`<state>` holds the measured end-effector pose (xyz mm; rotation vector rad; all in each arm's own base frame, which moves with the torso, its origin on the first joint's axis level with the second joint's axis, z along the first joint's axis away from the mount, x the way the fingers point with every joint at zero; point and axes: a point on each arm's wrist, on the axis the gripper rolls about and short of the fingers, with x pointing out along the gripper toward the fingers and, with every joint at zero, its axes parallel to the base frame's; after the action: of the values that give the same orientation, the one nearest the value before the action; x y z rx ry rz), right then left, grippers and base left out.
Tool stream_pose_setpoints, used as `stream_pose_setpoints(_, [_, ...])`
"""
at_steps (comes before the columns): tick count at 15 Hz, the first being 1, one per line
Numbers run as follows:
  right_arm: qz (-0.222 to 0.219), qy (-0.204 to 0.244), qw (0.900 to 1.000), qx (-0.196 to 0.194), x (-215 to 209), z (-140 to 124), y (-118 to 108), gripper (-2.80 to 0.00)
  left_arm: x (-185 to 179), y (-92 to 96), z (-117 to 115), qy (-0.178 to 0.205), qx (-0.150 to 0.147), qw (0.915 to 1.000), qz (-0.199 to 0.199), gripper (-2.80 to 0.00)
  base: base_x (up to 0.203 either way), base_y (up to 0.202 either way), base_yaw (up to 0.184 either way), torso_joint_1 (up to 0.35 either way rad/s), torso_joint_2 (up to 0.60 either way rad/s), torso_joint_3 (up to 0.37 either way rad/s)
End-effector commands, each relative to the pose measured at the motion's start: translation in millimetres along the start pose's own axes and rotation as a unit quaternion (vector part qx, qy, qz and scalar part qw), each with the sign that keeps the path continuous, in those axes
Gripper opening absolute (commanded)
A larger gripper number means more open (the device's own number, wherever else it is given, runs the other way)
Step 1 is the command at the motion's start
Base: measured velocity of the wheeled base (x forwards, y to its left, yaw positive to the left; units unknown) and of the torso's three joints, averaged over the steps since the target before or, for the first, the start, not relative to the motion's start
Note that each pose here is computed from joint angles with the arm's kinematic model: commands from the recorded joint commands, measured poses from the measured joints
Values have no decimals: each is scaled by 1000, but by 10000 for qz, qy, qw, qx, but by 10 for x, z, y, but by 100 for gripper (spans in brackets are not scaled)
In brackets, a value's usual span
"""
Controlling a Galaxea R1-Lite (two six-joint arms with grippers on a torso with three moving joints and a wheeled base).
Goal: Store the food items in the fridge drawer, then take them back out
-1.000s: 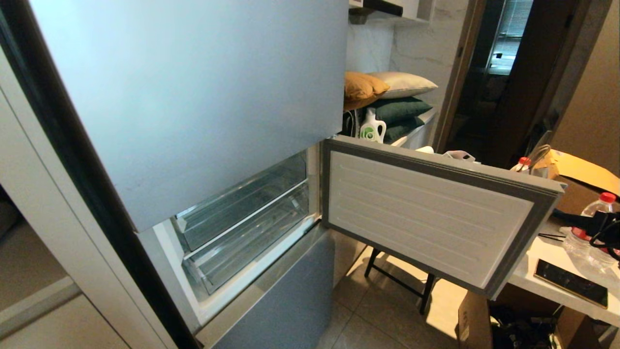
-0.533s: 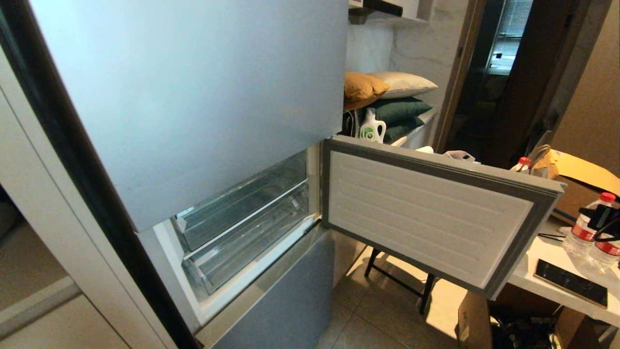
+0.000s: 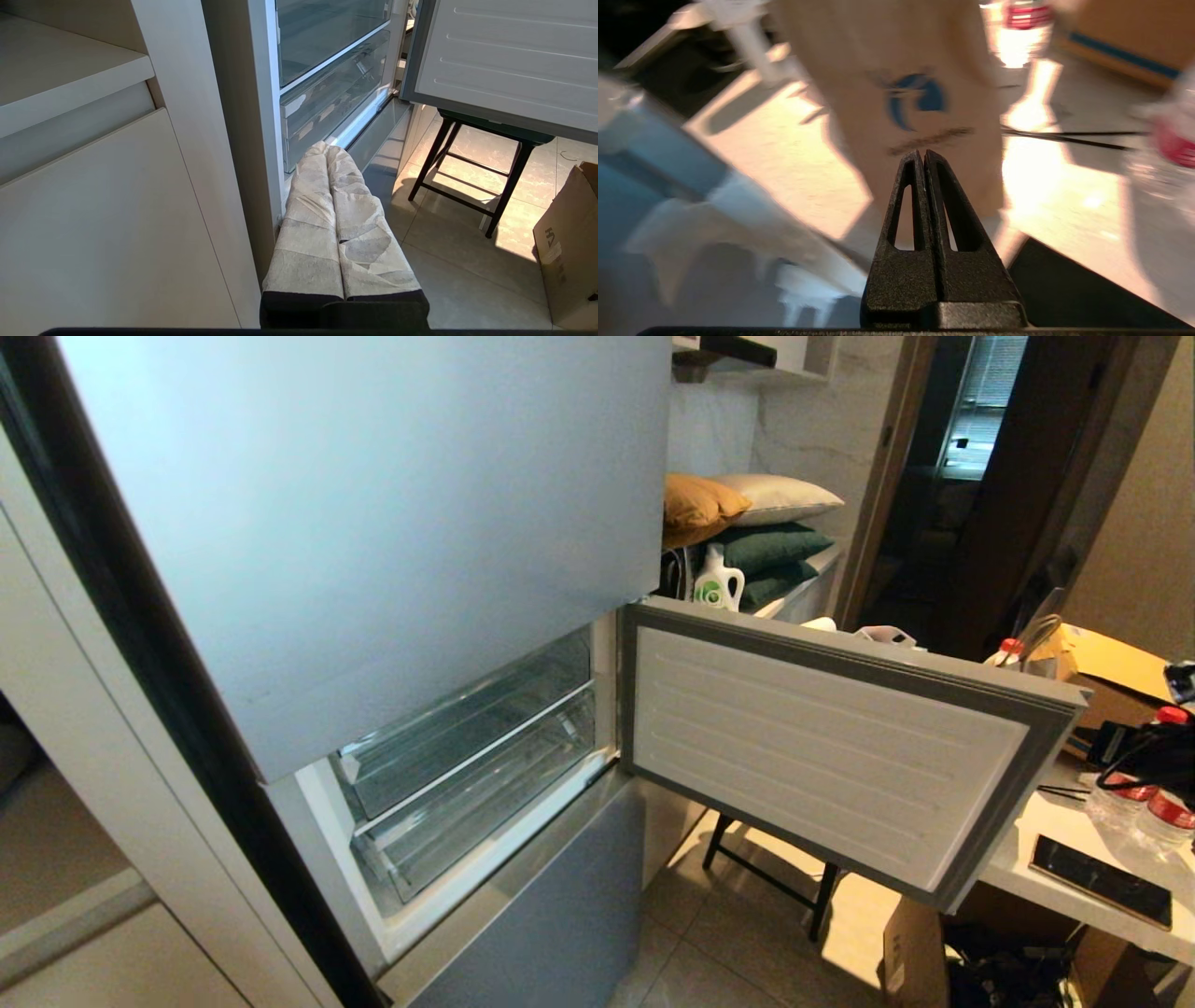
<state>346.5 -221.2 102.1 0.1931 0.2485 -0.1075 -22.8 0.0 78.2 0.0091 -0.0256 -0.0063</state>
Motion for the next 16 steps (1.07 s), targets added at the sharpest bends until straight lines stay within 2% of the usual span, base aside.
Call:
stream_pose_setpoints(1, [299, 59, 9995, 57, 52, -58, -13, -280, 8, 0, -29, 57, 0, 10000, 1, -280, 0, 0, 0, 0, 0, 0])
stream_pose_setpoints(7, [1526, 87, 9878, 307, -13, -43, -110, -280, 8, 0, -30, 59, 0, 10000, 1, -280, 0, 0, 0, 0, 0, 0])
stream_pose_setpoints(9, [1727, 94, 9834, 556, 1, -20, -157, -280, 8, 0, -30, 59, 0, 10000, 1, -280, 0, 0, 0, 0, 0, 0])
stream_pose_setpoints(12, [2102, 151, 9750, 698, -46, -30, -210, -280, 8, 0, -30, 59, 0, 10000, 1, -280, 0, 0, 0, 10, 2, 0])
stream_pose_setpoints(16, [2186, 282, 9720, 820, -108, -61, -186, -280, 8, 0, -30, 56, 0, 10000, 1, -280, 0, 0, 0, 0, 0, 0])
